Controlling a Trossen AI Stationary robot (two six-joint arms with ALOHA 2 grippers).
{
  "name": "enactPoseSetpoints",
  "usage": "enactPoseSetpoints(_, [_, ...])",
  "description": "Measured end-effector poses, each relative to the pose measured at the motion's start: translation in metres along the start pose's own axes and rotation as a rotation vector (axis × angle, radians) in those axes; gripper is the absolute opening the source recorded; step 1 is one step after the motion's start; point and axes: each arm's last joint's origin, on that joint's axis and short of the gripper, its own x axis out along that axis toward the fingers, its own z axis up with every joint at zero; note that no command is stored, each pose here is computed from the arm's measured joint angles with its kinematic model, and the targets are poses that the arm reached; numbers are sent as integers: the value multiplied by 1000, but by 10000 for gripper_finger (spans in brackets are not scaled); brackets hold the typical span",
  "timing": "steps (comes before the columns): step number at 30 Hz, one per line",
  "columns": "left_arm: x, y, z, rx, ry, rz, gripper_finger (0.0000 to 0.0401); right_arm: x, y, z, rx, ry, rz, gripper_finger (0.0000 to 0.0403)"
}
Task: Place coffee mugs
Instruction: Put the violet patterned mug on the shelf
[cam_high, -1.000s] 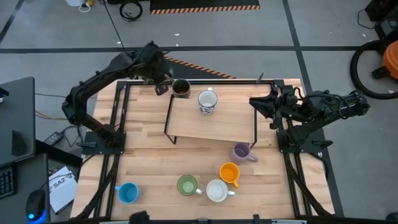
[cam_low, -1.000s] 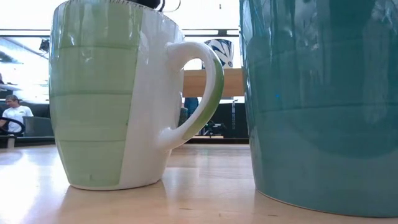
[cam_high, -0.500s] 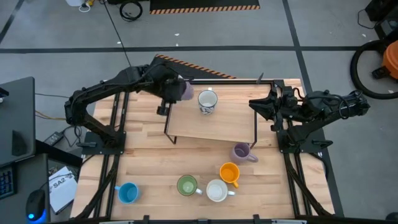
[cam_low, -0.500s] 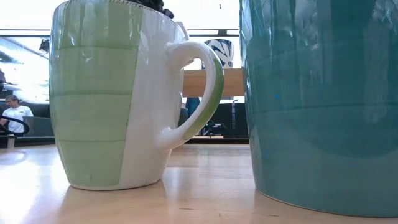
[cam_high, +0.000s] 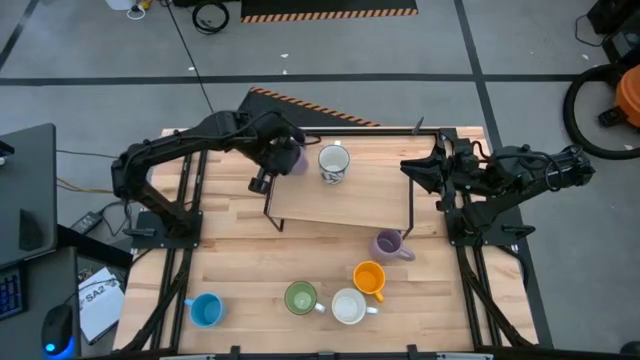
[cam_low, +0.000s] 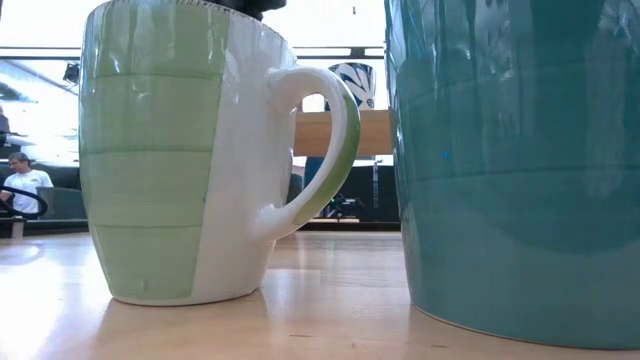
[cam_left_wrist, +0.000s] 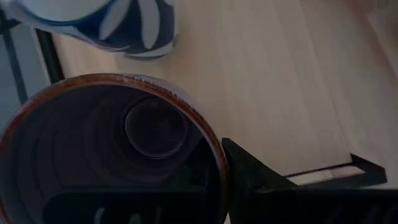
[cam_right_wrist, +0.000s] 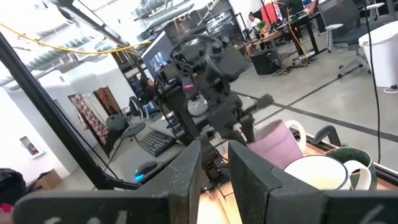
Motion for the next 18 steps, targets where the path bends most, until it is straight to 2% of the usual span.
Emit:
enactPoseSetpoints(7, [11,2,-2,56,33,-24,25,0,1,1,13,-7,7,86])
enactPoseSetpoints(18, [18,3,-6,51,73,-67,25,0,1,1,11,-12,11,86])
